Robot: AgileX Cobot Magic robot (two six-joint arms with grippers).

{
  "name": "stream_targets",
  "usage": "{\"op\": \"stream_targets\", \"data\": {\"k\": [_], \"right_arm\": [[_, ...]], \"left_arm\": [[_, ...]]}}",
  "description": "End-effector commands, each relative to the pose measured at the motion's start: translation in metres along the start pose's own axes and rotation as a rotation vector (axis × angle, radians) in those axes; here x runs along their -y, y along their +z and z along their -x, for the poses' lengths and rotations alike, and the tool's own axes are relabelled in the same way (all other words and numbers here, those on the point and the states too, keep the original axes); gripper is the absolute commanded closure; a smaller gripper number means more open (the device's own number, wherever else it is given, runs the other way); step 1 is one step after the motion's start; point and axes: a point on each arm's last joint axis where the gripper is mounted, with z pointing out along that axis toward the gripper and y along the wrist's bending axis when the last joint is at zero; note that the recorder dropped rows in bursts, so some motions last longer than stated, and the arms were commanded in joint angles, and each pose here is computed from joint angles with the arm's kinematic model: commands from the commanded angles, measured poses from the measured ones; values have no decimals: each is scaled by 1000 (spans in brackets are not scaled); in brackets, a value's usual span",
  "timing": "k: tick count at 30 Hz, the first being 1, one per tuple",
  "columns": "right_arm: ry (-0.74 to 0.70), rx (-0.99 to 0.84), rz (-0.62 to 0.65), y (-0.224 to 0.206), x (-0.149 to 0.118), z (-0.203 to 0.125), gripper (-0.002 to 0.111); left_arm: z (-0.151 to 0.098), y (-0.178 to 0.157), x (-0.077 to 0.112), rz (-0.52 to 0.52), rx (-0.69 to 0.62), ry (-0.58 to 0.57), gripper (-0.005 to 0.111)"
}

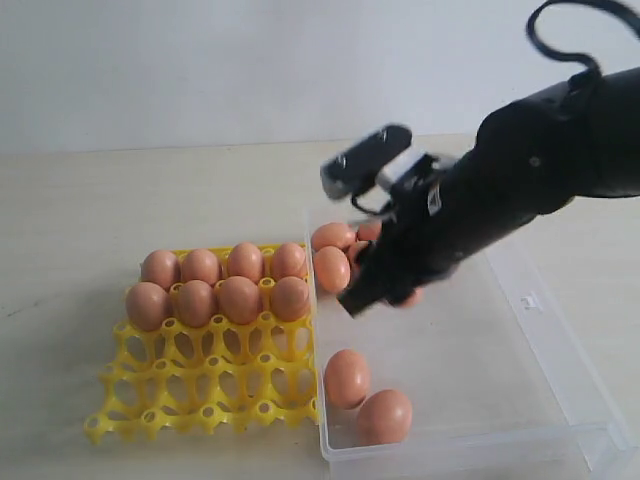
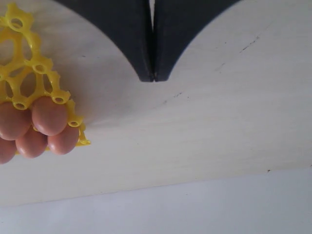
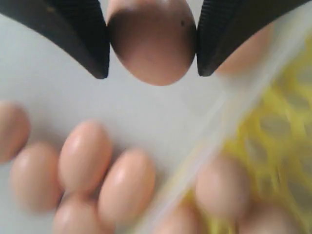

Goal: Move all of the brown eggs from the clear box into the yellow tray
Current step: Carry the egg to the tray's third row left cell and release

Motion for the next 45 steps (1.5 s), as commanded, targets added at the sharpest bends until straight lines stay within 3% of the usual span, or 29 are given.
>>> {"op": "stream_targets", "data": {"k": [1, 5, 9, 16, 23, 28, 32, 45], "right_arm": [[176, 410, 11, -27, -6, 38, 108], [150, 524, 41, -22, -29, 49, 108], [220, 596, 117, -4, -50, 55, 108], [304, 684, 507, 40, -93, 54, 108], [380, 660, 670, 90, -107, 34, 108], [375, 628, 696, 106, -111, 26, 108], [344, 616, 738, 114, -116, 37, 108], [360, 529, 685, 136, -115, 32, 108]], "left_arm": [[3, -1, 0, -1, 19, -6, 107], [3, -1, 0, -1, 19, -6, 107], [3, -1, 0, -1, 19, -10, 107], [3, -1, 0, -1, 19, -6, 107], [3, -1, 0, -1, 19, -9, 107], [3, -1, 0, -1, 19, -9, 107], [3, -1, 0, -1, 19, -6, 107], [3, -1, 0, -1, 19, -5, 107]]}}
